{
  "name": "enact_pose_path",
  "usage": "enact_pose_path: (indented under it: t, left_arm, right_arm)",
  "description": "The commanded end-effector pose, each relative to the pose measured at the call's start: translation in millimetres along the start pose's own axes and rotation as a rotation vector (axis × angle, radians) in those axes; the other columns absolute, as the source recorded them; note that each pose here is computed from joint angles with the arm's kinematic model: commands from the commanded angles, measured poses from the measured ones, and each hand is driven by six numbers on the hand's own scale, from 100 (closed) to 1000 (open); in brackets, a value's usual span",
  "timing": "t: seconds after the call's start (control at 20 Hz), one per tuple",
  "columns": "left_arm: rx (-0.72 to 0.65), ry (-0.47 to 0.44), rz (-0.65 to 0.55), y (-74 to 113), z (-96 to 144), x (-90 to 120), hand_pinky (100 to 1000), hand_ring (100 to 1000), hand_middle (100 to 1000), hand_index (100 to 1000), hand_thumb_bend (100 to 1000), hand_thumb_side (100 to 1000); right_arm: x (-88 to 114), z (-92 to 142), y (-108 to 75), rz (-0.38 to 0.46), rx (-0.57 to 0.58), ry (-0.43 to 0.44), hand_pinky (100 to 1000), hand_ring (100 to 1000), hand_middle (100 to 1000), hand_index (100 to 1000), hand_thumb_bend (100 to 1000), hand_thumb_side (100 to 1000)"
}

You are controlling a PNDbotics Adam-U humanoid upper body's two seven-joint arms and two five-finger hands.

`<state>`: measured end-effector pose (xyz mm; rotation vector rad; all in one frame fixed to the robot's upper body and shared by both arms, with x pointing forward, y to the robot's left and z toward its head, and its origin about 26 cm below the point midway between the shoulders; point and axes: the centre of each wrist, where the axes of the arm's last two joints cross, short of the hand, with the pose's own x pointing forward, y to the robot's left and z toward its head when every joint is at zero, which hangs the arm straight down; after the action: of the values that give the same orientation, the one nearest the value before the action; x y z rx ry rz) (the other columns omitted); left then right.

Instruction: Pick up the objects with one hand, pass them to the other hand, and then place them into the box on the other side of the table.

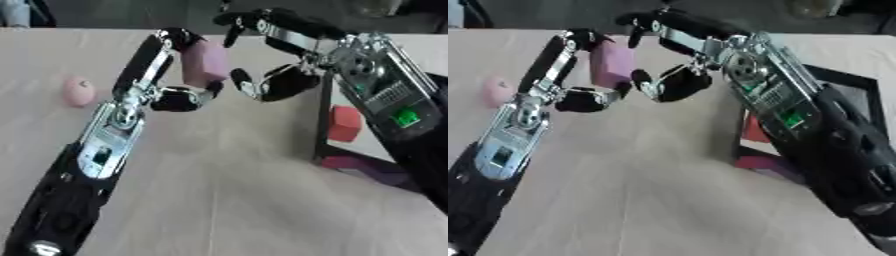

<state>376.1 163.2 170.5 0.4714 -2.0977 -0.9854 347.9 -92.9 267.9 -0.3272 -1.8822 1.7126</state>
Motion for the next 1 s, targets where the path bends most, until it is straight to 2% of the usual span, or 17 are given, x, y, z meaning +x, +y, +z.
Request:
enact_pose_path:
  t: [0.05,0.4,0.65,0.75,0.8,1.0]
  left_arm:
    - [0.016,-0.047,-0.019,5.8,-6.9,9.1,735,614,512,532,100,100]
    - [0.013,-0.071,-0.033,2.4,-7.9,10.9,733,614,512,532,101,100]
    - [0.003,-0.073,-0.030,0.1,-7.9,10.8,732,613,511,532,101,100]
    - [0.000,-0.073,-0.029,-0.3,-7.9,10.8,732,613,511,532,103,100]
    - [-0.002,-0.073,-0.029,-0.6,-7.8,10.8,732,613,511,532,104,100]
    - [-0.008,-0.070,-0.027,-1.7,-7.6,10.6,731,613,511,532,108,100]
  right_arm:
    - [3.1,-2.6,-6.6,0.031,-0.003,-0.008,1000,953,768,993,100,205]
    - [-0.9,-7.2,-0.5,0.051,0.010,0.000,1000,1000,783,1000,100,370]
    - [-0.1,-6.3,-0.7,0.069,-0.021,-0.009,1000,1000,823,1000,100,317]
    - [0.4,-6.0,-0.6,0.071,-0.026,-0.012,1000,1000,836,1000,100,321]
    - [0.1,-5.9,-0.3,0.068,-0.028,-0.009,1000,1000,874,1000,100,324]
    - [-0.6,-5.4,0.1,0.062,-0.038,-0.005,1000,1000,896,1000,100,307]
